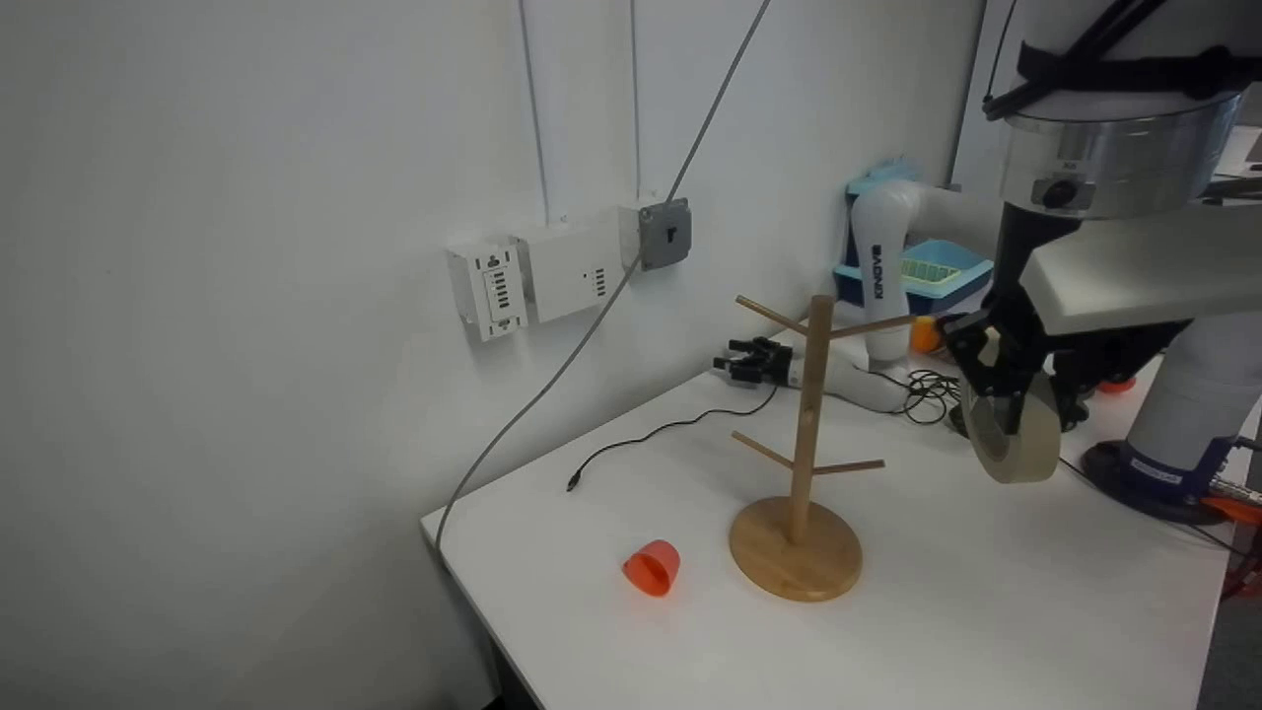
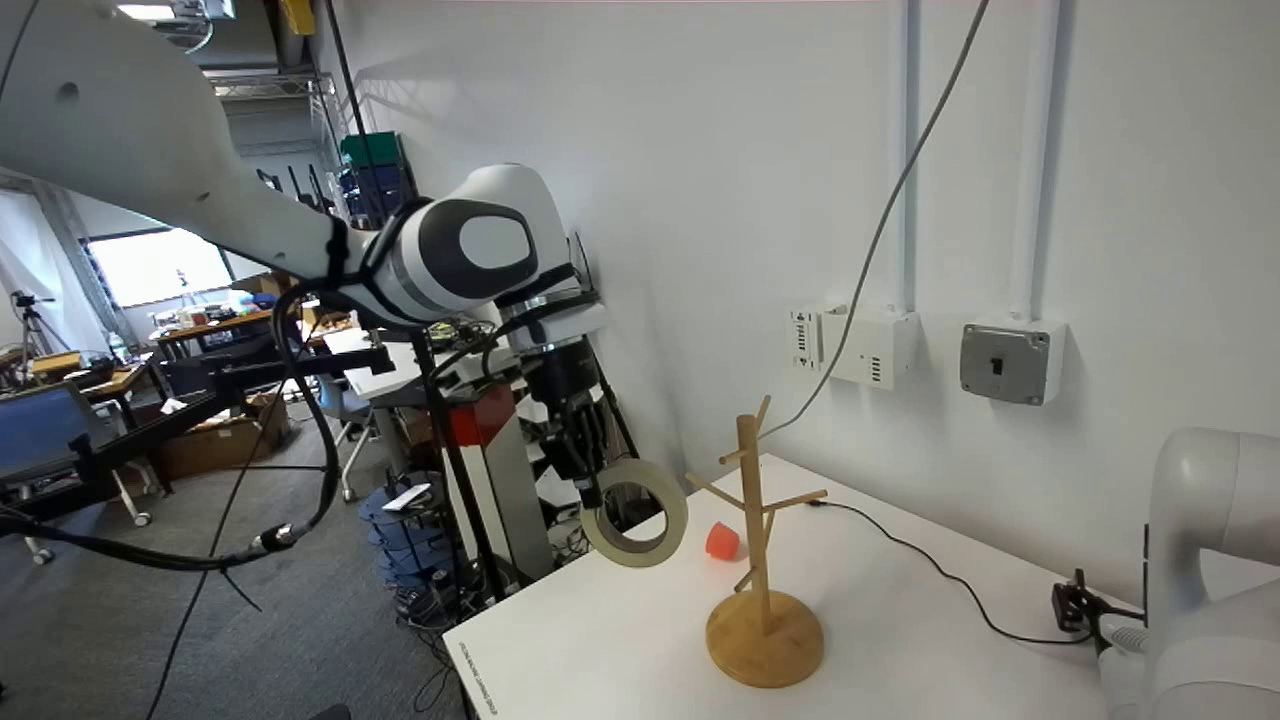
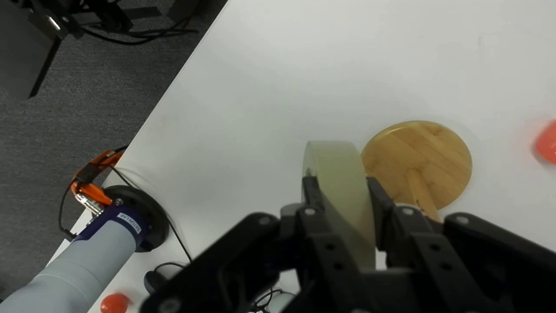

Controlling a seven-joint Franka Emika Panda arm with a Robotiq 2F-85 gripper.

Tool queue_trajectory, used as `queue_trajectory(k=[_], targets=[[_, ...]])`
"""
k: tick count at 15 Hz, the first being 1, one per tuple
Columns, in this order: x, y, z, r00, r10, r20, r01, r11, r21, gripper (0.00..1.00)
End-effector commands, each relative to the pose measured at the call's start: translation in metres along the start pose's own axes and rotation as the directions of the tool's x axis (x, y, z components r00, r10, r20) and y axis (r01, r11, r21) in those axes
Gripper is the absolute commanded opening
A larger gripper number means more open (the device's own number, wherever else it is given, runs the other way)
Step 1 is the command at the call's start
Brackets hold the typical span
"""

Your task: Put the masking tape on the table

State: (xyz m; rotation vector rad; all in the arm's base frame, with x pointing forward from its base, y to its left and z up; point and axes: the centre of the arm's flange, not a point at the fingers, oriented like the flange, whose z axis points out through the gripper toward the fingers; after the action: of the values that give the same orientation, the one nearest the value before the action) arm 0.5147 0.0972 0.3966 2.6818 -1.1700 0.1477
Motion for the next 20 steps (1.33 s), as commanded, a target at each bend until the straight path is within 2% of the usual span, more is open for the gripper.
queue_trajectory(k=[1,2,3,7,12,16,20], targets=[[-0.002,0.001,0.000,1.000,0.016,0.022,-0.015,1.000,-0.022,0.07],[0.030,0.017,-0.007,1.000,0.028,0.013,-0.027,0.999,-0.044,0.07],[0.033,0.013,0.019,0.999,0.042,0.010,-0.041,0.997,-0.067,0.07],[0.052,0.023,0.069,0.997,0.079,0.004,-0.078,0.987,-0.140,0.07],[0.056,0.021,0.114,0.995,0.085,0.047,-0.073,0.975,-0.212,0.07],[0.055,0.030,0.121,0.996,0.062,0.064,-0.047,0.975,-0.219,0.07],[0.036,0.036,0.114,0.998,0.027,0.056,-0.016,0.982,-0.186,0.07]])
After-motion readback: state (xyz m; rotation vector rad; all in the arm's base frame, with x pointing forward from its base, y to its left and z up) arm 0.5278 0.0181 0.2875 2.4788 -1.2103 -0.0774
